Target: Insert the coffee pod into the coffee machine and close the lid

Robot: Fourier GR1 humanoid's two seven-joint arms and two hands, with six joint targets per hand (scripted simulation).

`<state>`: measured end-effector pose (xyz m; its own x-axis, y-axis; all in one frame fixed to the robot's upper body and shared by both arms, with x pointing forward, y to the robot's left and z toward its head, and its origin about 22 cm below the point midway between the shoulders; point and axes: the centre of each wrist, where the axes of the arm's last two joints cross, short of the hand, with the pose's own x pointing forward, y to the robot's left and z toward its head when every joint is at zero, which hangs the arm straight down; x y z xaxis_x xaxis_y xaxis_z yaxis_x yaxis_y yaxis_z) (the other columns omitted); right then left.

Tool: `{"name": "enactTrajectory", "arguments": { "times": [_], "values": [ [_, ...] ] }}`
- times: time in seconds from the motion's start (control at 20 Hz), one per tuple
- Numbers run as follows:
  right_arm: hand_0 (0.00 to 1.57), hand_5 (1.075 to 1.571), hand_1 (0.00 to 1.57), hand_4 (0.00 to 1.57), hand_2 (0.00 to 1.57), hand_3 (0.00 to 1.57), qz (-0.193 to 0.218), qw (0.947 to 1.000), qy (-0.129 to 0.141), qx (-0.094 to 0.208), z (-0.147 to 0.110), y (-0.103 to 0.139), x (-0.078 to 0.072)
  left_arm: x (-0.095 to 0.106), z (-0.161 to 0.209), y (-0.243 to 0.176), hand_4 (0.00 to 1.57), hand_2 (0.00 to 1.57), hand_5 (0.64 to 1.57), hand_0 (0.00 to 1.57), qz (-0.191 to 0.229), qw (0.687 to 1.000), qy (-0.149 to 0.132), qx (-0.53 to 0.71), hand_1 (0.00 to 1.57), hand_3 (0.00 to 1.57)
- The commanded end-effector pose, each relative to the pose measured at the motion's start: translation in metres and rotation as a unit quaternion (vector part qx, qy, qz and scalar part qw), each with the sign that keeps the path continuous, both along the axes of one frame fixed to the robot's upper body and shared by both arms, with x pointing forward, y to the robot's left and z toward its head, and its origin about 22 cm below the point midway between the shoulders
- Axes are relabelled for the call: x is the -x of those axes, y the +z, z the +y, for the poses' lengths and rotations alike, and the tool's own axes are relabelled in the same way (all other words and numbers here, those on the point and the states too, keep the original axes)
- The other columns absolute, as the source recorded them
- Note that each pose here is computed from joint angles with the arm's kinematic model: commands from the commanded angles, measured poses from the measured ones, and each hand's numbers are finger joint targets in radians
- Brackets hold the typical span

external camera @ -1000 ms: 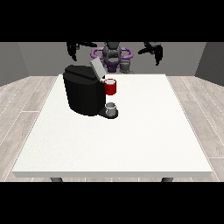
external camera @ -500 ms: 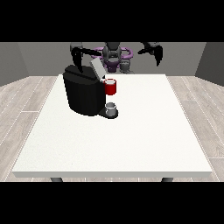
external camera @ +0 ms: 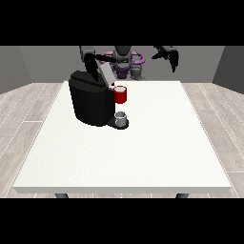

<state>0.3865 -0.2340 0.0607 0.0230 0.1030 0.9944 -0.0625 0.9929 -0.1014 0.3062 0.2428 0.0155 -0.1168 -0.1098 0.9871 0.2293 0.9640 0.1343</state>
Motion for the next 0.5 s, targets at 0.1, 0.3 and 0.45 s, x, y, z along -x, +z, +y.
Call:
{"name": "enactTrajectory", "arguments": {
  "times": [0.1,0.3,0.45],
  "values": [
    [0.0,1.571,0.0,0.17,0.0,0.0,-0.016,0.9993,0.03,0.014,0.004,0.026,-0.013,0.003,0.008,0.013,0.31,0.0,1.571,0.0,-0.012,0.999,0.032,-0.009,0.0,0.0],
    [0.0,1.571,0.0,0.13,0.0,0.0,-0.042,0.9978,0.04,0.031,0.023,0.025,-0.015,0.006,0.025,0.01,0.3,0.0,1.571,0.0,-0.028,0.998,0.045,-0.026,0.0,0.0],
    [0.0,1.571,0.0,0.16,0.0,0.0,-0.047,0.9967,0.052,0.04,0.033,0.042,-0.022,0.01,0.012,0.007,0.36,0.0,1.571,0.0,-0.01,0.999,0.03,-0.025,0.0,0.0]
  ]
}}
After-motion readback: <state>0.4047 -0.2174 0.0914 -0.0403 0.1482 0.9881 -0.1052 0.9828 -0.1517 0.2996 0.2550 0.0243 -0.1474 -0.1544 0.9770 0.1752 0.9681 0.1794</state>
